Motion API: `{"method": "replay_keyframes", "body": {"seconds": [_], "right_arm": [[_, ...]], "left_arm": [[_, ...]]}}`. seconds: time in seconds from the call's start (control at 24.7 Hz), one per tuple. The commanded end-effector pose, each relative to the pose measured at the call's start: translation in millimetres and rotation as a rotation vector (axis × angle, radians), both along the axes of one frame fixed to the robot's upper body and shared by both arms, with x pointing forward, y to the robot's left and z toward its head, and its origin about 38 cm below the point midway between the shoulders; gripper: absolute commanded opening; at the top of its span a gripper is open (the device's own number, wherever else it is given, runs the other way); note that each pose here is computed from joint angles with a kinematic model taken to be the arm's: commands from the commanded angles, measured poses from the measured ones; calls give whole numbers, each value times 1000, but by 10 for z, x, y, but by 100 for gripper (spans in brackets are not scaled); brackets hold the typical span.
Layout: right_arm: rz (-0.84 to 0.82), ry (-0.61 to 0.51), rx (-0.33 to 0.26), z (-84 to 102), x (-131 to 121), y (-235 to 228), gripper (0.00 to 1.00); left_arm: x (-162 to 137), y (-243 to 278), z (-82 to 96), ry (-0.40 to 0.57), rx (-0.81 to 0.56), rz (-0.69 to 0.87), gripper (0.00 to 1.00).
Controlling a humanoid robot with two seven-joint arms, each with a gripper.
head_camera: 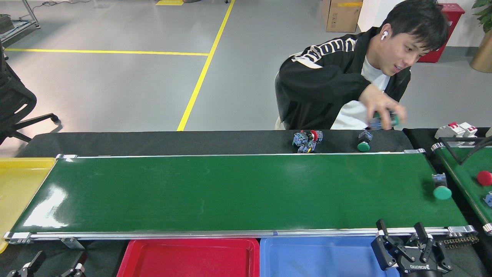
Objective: Pick switch part from conveyor to tray
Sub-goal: 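Reach the right gripper toward the switch parts on the belt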
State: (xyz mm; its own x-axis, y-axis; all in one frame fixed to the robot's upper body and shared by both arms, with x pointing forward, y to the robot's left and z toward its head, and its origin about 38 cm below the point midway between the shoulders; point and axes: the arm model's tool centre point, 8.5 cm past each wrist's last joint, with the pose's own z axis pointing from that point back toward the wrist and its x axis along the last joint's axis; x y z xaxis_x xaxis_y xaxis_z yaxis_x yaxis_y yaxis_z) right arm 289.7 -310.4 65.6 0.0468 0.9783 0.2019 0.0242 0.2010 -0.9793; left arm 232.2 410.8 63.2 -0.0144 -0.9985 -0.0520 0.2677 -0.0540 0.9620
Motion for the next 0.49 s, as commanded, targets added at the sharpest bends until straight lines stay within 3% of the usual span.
{"method": "replay_keyframes", "body": {"seconds": [0.0,0.28,0.45], "right_arm": [[-4,-21,0,73,37,6,99],[-94,29,-32,47,71,-99,99],[-180,88,-77,32,398,-197,98]], "left_arm": [[32,27,81,-17,24,-11,100],[80,22,118,-35,19,-12,100],[148,-6,160,-55,17,-20,100]]}}
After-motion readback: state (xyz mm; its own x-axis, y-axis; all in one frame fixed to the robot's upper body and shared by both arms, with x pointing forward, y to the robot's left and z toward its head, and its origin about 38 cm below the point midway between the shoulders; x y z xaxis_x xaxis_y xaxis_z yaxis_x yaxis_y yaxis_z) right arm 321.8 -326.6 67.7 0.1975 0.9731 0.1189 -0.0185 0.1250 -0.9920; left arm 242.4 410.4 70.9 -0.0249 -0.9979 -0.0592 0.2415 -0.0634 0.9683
